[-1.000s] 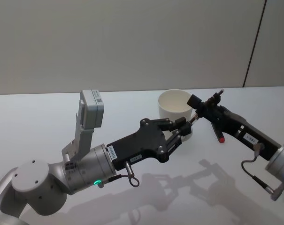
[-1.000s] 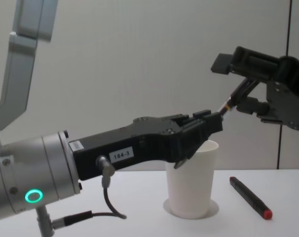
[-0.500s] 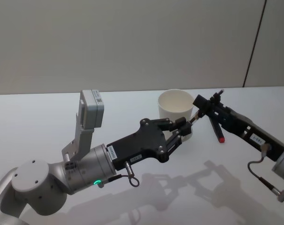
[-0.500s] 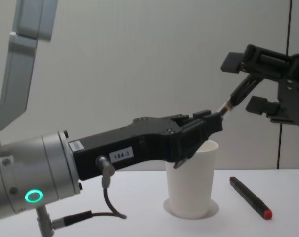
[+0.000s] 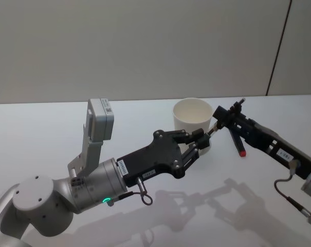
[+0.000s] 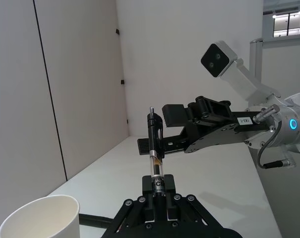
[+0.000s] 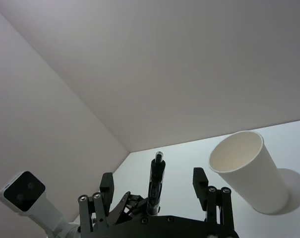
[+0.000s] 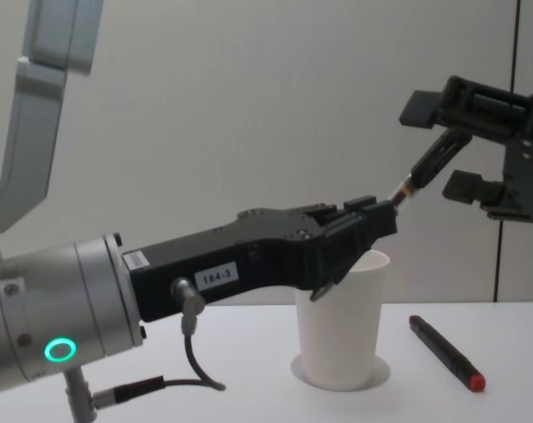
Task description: Place the pen into the pen holder.
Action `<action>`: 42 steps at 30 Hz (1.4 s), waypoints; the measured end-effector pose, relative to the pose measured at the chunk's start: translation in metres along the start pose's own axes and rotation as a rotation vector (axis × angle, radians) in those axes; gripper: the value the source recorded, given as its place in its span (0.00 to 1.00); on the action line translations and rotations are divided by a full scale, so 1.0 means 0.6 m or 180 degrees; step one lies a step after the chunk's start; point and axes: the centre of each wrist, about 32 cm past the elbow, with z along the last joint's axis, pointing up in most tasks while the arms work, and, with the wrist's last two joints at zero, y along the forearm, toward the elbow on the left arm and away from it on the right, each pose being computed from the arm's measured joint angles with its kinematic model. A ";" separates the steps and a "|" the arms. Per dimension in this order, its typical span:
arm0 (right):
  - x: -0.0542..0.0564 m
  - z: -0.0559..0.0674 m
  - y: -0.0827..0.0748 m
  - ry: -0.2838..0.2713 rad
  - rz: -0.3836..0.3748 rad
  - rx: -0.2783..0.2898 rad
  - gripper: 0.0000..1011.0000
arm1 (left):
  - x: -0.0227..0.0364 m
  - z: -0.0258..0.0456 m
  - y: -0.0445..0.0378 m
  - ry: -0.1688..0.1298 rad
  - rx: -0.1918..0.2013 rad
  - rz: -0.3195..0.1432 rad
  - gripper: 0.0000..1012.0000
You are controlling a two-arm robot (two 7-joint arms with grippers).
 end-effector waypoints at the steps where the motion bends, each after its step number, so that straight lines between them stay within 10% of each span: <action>1: 0.000 0.000 0.000 -0.0001 0.0003 -0.0002 0.99 | 0.0000 0.000 0.000 0.0000 0.0000 0.0000 0.14; 42: -0.003 -0.006 0.011 -0.0028 0.0023 -0.0015 0.99 | 0.0000 0.000 0.000 0.0000 0.0000 0.0000 0.14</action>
